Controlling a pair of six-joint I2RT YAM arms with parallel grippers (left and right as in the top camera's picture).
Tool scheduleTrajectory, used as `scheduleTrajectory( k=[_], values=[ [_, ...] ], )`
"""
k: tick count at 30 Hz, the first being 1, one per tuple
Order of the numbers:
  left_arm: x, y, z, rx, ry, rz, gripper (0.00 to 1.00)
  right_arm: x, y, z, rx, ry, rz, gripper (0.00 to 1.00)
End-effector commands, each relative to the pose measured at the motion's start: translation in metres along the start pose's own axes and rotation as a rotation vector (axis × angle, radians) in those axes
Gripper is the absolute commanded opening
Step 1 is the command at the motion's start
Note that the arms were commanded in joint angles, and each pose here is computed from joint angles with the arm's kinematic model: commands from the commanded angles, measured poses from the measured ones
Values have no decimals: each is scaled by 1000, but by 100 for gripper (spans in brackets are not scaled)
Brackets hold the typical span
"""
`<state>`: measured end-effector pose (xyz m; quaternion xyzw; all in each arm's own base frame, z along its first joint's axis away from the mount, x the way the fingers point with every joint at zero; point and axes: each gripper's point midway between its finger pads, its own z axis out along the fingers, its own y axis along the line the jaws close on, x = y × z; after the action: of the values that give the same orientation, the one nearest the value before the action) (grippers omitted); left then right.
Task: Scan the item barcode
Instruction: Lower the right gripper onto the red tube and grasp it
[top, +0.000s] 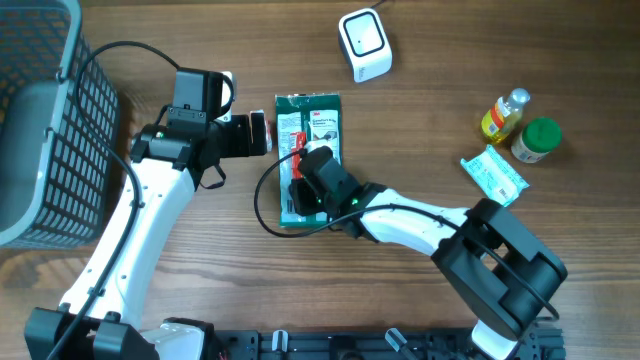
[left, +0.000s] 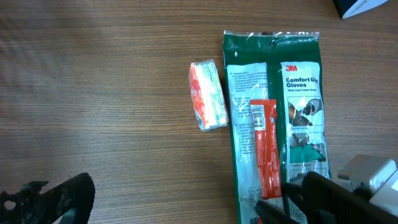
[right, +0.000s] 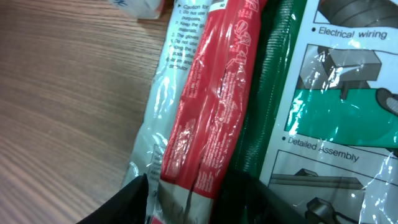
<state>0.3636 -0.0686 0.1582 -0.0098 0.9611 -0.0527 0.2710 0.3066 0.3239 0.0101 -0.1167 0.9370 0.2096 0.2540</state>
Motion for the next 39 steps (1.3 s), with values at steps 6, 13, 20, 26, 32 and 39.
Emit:
scheduleTrajectory(
  k=[6, 13, 20, 26, 32, 39],
  values=[
    [-5, 1, -4, -7, -19, 2, 100, 15, -16, 16, 74, 20, 4, 18],
    [-5, 1, -4, -7, -19, 2, 100, -52, -1, -56, 16, -147, -104, 4],
    [-5, 1, -4, -7, -19, 2, 100, 13, -4, -71, -93, 155, -425, 5],
    [-5, 1, -4, -7, -19, 2, 100, 36, -12, -73, -113, 250, -602, 4],
    [-5, 1, -4, -7, -19, 2, 100, 42, -15, -74, -131, 265, -764, 4],
    [-5, 1, -4, -7, -19, 2, 100, 56, -24, -70, -131, 284, -764, 4]
  ],
)
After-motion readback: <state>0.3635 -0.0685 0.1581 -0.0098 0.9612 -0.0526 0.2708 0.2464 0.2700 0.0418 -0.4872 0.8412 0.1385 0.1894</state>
